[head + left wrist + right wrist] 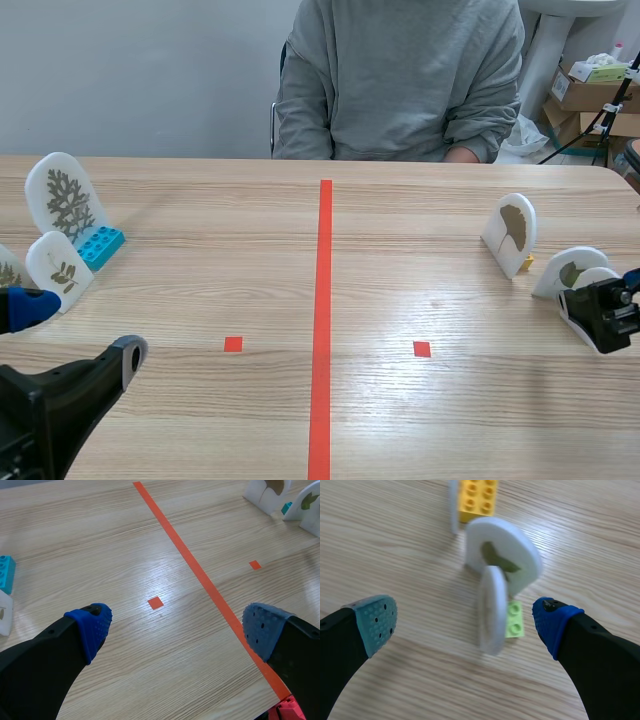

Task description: Do the leaf sorting experiment

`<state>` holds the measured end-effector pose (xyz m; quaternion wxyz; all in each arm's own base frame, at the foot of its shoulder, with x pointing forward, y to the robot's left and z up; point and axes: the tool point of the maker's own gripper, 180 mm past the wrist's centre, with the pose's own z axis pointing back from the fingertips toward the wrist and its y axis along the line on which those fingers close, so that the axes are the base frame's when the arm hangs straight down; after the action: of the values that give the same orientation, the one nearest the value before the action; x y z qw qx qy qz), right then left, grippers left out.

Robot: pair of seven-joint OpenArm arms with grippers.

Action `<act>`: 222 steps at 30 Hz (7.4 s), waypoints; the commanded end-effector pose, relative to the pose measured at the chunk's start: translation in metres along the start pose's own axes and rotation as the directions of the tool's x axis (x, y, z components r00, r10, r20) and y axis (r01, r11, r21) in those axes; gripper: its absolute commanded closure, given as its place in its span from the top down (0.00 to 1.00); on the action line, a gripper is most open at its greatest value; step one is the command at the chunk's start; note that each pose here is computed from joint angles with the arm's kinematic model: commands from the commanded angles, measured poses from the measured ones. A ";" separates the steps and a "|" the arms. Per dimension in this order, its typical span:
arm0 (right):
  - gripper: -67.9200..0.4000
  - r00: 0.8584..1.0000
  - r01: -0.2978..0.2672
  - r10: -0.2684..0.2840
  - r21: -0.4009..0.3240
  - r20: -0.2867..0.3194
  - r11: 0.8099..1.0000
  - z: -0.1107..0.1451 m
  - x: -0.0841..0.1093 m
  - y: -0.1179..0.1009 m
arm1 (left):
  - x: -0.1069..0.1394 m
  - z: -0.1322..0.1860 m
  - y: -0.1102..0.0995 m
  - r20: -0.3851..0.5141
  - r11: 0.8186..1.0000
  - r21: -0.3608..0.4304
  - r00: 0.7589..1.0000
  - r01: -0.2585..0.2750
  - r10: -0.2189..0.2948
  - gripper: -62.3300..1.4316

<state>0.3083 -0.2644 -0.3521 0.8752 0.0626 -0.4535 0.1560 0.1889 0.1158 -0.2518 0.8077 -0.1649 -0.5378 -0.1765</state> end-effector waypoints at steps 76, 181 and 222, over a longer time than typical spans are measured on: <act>0.81 0.967 -0.125 0.055 0.273 0.248 0.954 0.093 0.063 0.136 | 0.011 -0.005 0.004 0.034 0.999 0.005 0.999 0.042 -0.042 0.90; 0.81 0.968 -0.131 0.064 0.270 0.244 0.954 0.092 0.063 0.136 | 0.027 -0.246 -0.040 0.079 0.906 -0.336 0.966 0.257 -0.245 0.13; 0.81 0.965 -0.140 0.072 0.264 0.252 0.954 0.091 0.067 0.134 | 0.015 -0.097 0.089 0.124 0.985 0.170 0.992 -0.016 -0.005 0.09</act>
<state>0.2265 -0.1483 -0.2554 0.7953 0.1754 -0.5211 0.2553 0.3094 0.1481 -0.2845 0.7911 -0.1077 -0.5901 -0.1201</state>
